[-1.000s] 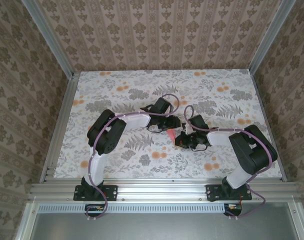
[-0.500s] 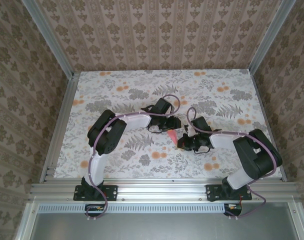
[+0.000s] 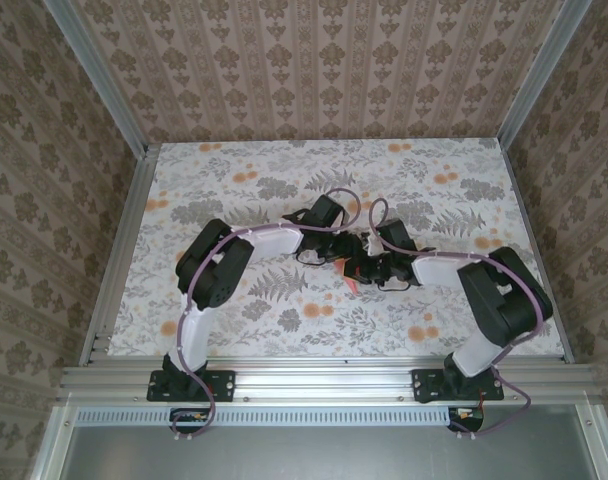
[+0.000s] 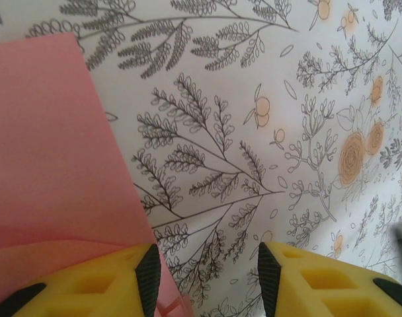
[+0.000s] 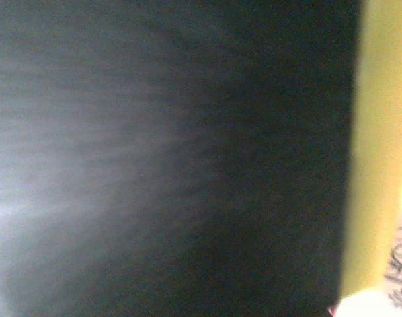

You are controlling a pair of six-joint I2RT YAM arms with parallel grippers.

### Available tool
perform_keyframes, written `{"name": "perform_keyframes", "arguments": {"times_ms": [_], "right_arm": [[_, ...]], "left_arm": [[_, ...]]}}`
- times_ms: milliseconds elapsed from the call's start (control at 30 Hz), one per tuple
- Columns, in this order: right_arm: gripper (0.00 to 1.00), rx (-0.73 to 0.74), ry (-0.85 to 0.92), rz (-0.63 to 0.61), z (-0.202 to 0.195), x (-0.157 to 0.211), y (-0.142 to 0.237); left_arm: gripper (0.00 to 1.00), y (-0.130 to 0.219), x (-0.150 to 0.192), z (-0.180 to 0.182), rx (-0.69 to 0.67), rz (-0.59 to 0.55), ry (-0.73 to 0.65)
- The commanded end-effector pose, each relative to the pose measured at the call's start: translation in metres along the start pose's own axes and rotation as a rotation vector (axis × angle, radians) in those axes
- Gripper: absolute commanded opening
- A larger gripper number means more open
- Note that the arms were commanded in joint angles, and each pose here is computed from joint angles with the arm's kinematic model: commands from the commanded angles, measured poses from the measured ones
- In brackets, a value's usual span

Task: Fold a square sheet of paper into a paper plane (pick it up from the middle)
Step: Fold the wing for the fifth time at the center of the table.

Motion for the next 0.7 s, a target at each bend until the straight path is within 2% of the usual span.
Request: {"name": "perform_keyframes", "arguments": {"times_ms": [0,67,200,300,433,533,667], "right_arm": [[0.04,0.029,-0.024,-0.015,-0.007,-0.009,-0.008],[0.03,0.127,-0.020,-0.017,-0.023,-0.004,-0.007],[0.00,0.192,-0.032,0.062,-0.044,0.013,-0.010],[0.00,0.200,-0.059,0.084,-0.056,0.025,-0.010],[0.00,0.177,-0.075,0.096,-0.059,0.029,-0.011],[0.00,0.162,-0.074,0.100,-0.056,0.028,-0.011],[0.00,0.157,-0.071,0.106,-0.055,0.025,-0.012]], "left_arm": [[0.47,-0.013,0.012,0.014,-0.061,0.058,0.014],[0.47,-0.012,0.012,0.014,-0.062,0.056,0.012],[0.48,-0.005,0.007,0.007,-0.047,0.039,-0.003],[0.51,0.012,-0.002,-0.007,0.000,0.002,-0.031],[0.60,0.046,-0.016,-0.025,0.054,-0.082,-0.068],[0.62,0.067,-0.018,-0.032,0.084,-0.127,-0.086],[0.62,0.076,-0.008,-0.030,0.091,-0.140,-0.088]]}}
Point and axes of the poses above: each hand's point on the last joint's axis, 136 mm out from that joint toward the fingers, its own y axis back along the fingers, its own z axis along the line the jaws close on, x = y × z, the point moved 6 cm from there along y, back along the fingers, and after that the axes turned 1 degree about -y, right-handed, at the moved point
